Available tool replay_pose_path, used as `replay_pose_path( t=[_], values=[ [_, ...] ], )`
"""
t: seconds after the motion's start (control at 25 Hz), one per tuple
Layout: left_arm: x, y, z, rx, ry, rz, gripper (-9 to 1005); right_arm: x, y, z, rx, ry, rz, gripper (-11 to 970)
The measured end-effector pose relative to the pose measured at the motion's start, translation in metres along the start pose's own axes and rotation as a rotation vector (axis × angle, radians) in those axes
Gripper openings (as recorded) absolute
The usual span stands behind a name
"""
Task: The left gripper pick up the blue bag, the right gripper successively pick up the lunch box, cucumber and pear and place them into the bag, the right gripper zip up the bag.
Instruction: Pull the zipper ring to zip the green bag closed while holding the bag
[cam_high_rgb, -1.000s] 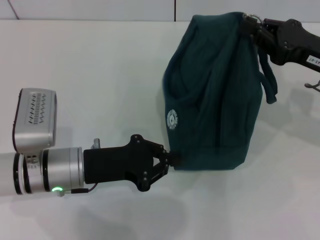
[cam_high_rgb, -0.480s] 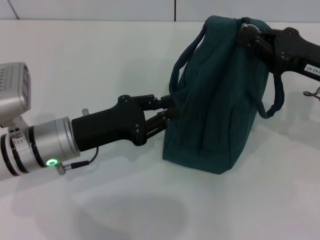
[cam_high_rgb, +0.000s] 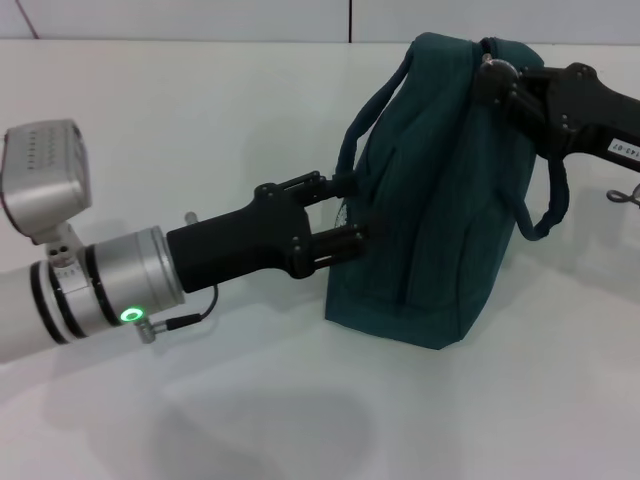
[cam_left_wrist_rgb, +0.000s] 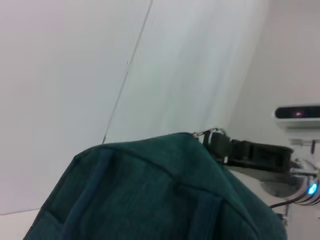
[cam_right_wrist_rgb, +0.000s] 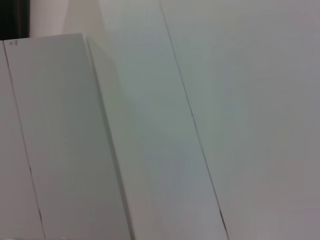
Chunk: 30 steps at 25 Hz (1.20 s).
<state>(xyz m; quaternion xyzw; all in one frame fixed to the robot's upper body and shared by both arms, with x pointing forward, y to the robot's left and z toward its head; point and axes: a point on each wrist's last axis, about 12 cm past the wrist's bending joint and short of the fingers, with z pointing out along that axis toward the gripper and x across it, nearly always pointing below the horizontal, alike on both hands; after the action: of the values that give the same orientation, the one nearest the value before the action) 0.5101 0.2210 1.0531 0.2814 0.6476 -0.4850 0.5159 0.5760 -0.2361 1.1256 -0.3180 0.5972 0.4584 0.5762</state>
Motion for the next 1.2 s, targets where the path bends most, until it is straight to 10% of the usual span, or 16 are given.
replay_pose_path(
  t=[0.16, 0.36, 0.8, 1.2],
  values=[
    [0.005, 0.003, 0.009, -0.028, 0.0, 0.006, 770, 0.0, 0.0, 0.0, -0.001, 0.0, 0.0, 6],
    [0.007, 0.004, 0.013, -0.058, -0.022, 0.025, 784, 0.001, 0.001, 0.0, 0.0, -0.001, 0.0, 7],
    [0.003, 0.006, 0.01, -0.04, -0.006, 0.126, 615, 0.001, 0.001, -0.002, -0.001, -0.003, 0.009, 7],
    [0.002, 0.006, 0.009, -0.034, -0.004, 0.14, 135, 0.005, 0.001, -0.004, 0.011, 0.005, 0.027, 6]
  ],
)
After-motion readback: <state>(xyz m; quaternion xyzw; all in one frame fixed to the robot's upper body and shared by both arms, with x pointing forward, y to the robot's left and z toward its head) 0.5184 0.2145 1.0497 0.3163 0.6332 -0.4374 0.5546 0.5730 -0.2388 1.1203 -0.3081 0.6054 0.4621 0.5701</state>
